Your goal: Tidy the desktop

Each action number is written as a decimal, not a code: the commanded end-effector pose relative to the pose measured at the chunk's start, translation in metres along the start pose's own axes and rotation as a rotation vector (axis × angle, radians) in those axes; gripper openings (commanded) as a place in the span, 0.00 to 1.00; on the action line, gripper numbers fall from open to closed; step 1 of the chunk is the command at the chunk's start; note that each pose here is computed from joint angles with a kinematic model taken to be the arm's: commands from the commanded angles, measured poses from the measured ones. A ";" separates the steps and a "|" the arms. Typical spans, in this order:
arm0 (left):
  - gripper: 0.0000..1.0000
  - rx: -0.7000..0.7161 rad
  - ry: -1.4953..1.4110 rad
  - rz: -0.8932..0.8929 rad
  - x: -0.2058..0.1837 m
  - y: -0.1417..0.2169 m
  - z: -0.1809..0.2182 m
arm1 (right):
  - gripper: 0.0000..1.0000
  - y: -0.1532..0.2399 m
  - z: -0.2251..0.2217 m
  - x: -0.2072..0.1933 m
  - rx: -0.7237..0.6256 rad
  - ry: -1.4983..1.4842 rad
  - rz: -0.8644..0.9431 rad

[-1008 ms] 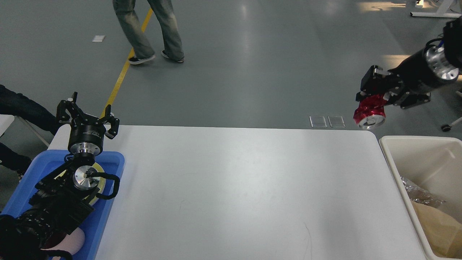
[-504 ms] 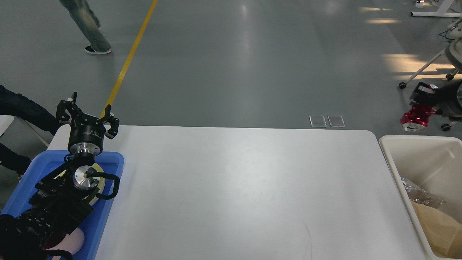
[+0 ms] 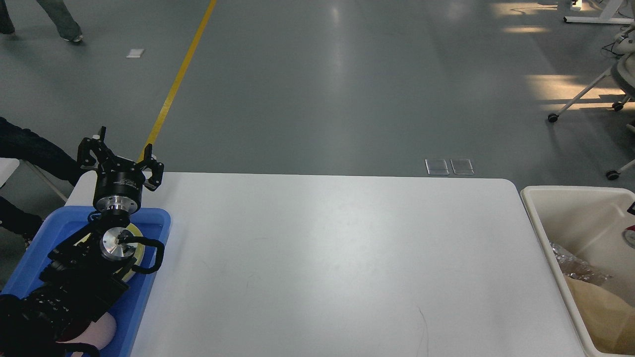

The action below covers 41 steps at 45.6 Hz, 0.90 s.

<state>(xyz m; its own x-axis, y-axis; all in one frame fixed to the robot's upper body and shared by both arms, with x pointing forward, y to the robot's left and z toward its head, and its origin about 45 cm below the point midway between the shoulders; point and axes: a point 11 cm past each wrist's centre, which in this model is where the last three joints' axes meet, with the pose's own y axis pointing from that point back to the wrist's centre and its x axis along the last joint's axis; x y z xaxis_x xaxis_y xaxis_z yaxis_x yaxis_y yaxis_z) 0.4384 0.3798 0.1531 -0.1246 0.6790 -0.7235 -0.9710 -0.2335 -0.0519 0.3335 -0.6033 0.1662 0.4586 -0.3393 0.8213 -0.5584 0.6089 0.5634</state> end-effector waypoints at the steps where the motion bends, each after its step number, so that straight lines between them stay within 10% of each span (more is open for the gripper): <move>1: 0.96 0.000 0.000 0.000 0.000 0.000 0.000 | 1.00 -0.001 0.002 0.001 -0.003 -0.010 0.010; 26: 0.96 -0.001 0.000 -0.001 0.000 0.000 0.000 | 1.00 -0.001 -0.002 -0.005 0.008 -0.038 -0.009; 41: 0.96 -0.001 -0.001 0.000 0.000 0.000 0.001 | 1.00 0.009 -0.075 0.040 0.228 -0.798 0.013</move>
<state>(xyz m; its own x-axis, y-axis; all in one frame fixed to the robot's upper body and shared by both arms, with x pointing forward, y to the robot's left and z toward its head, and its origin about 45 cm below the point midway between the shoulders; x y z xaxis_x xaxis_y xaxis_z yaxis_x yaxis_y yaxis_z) 0.4384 0.3797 0.1531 -0.1247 0.6790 -0.7235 -0.9710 -0.2335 -0.0518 0.3748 -0.5716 0.1779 0.0751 -0.6602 0.7473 -0.6673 0.5236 0.5297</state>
